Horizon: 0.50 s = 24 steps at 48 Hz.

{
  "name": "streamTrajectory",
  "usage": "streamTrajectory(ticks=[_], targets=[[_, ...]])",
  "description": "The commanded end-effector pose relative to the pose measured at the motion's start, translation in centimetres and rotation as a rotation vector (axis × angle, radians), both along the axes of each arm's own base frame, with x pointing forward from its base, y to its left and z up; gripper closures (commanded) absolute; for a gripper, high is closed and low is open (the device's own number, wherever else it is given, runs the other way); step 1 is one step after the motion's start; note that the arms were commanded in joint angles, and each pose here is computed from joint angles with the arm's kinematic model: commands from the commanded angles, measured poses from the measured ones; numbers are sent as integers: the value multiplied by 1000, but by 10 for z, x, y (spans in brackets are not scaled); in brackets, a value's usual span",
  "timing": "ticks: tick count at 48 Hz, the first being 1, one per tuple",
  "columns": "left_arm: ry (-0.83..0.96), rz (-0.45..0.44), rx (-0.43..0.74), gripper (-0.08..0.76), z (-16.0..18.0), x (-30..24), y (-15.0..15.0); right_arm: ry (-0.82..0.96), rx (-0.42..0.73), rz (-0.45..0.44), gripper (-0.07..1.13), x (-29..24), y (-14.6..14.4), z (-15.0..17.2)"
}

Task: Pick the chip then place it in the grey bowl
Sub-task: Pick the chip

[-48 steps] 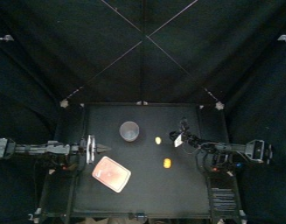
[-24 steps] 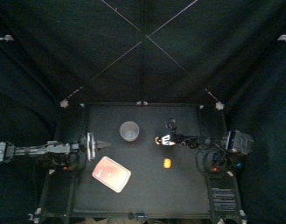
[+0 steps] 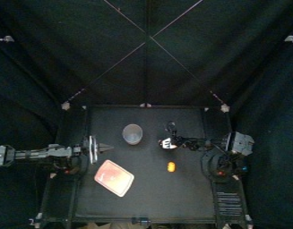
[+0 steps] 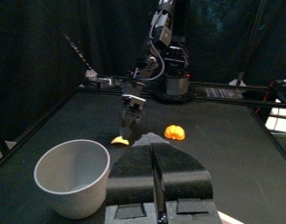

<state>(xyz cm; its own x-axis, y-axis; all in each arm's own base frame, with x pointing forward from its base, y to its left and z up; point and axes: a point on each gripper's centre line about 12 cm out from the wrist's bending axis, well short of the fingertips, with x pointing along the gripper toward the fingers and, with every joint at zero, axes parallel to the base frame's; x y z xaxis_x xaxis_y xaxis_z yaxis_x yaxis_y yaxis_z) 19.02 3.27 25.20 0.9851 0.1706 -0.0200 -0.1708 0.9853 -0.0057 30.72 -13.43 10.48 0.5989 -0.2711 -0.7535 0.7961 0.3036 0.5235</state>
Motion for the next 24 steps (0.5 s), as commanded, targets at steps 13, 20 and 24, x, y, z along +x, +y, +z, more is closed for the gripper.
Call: streamTrajectory(ticks=[13, 20, 24], targets=[[-15, 4, 3, 577, 5, 1, 1, -3, -6, -3, 180, 5, -7, 3], [-13, 3, 4, 577, 4, 1, 1, 2, -7, 7, 191, 13, -9, 1], [-12, 3, 4, 577, 3, 1, 1, 2, -7, 6, 212, 16, -11, 0]])
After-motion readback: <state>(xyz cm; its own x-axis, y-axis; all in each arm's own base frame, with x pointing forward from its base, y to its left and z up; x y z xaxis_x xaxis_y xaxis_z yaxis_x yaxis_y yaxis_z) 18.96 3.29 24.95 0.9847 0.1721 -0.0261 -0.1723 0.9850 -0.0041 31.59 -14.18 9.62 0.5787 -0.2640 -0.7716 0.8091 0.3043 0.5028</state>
